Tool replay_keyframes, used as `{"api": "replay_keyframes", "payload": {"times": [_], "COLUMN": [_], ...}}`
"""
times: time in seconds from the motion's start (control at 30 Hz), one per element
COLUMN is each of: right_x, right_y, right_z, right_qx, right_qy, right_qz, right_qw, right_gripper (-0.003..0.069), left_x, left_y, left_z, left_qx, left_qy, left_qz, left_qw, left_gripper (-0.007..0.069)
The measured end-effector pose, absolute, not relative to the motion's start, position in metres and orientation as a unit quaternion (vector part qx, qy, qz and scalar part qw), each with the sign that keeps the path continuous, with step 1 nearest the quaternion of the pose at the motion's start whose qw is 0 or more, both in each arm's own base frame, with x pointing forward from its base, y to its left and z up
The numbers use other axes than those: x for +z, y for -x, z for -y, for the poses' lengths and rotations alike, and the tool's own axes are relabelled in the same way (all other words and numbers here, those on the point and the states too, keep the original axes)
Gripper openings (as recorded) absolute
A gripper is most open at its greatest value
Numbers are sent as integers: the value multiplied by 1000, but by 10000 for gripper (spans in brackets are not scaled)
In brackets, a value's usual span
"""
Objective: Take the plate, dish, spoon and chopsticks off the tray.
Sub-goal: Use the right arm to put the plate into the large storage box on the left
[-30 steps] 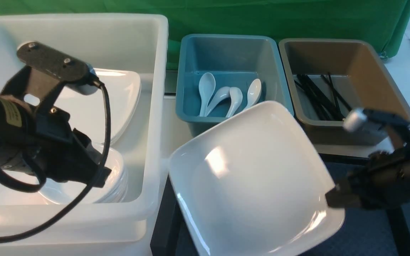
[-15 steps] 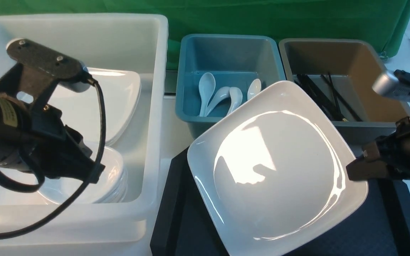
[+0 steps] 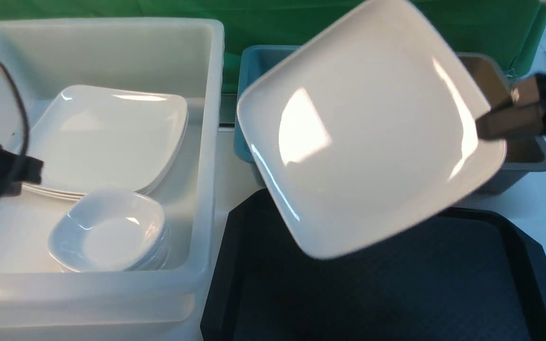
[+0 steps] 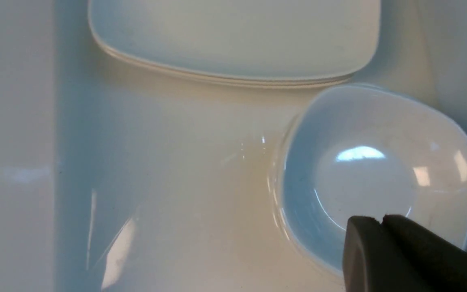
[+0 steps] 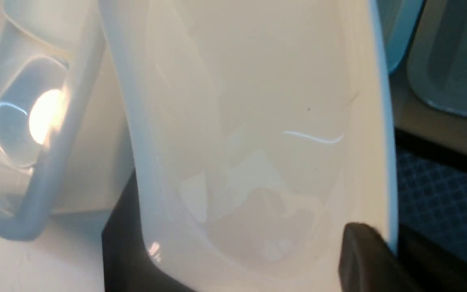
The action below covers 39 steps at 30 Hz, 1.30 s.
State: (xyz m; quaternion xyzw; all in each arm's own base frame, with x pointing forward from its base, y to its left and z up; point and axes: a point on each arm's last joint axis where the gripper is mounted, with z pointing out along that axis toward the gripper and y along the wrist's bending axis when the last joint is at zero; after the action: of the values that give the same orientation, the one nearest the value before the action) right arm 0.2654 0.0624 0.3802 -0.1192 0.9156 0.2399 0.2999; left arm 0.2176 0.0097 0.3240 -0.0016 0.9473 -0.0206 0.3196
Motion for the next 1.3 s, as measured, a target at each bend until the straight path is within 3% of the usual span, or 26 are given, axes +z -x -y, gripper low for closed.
{"api": "replay_keyframes", "payload": {"times": [0.2,0.27,0.33,0.5,0.9,1.3], "right_x": [405,405,403,389,356,294], "right_y": [-288,-296,-312,-337,-374,-383], "right_z": [-70,-73,-87,-127,-252,-331], "right_qx": [294,312,359,401,447,464], "right_qy": [83,76,62,46,21,-9], "right_qz": [-891,-885,-868,-847,-810,-821], "right_qw": [335,338,338,346,378,334], "right_gripper": [55,55,55,55,55,55], "left_x": [327,327,327,328,336,341], "left_y": [-220,-220,-220,-221,-225,-223], "left_z": [-19,-19,-18,-16,-17,-18], "left_qx": [-33,-36,-41,-56,-61,-52], "left_qy": [29,30,32,39,61,58], "left_qz": [-939,-939,-938,-935,-914,-907], "left_qw": [341,341,342,347,396,413], "left_gripper": [13,13,13,13,13,13]}}
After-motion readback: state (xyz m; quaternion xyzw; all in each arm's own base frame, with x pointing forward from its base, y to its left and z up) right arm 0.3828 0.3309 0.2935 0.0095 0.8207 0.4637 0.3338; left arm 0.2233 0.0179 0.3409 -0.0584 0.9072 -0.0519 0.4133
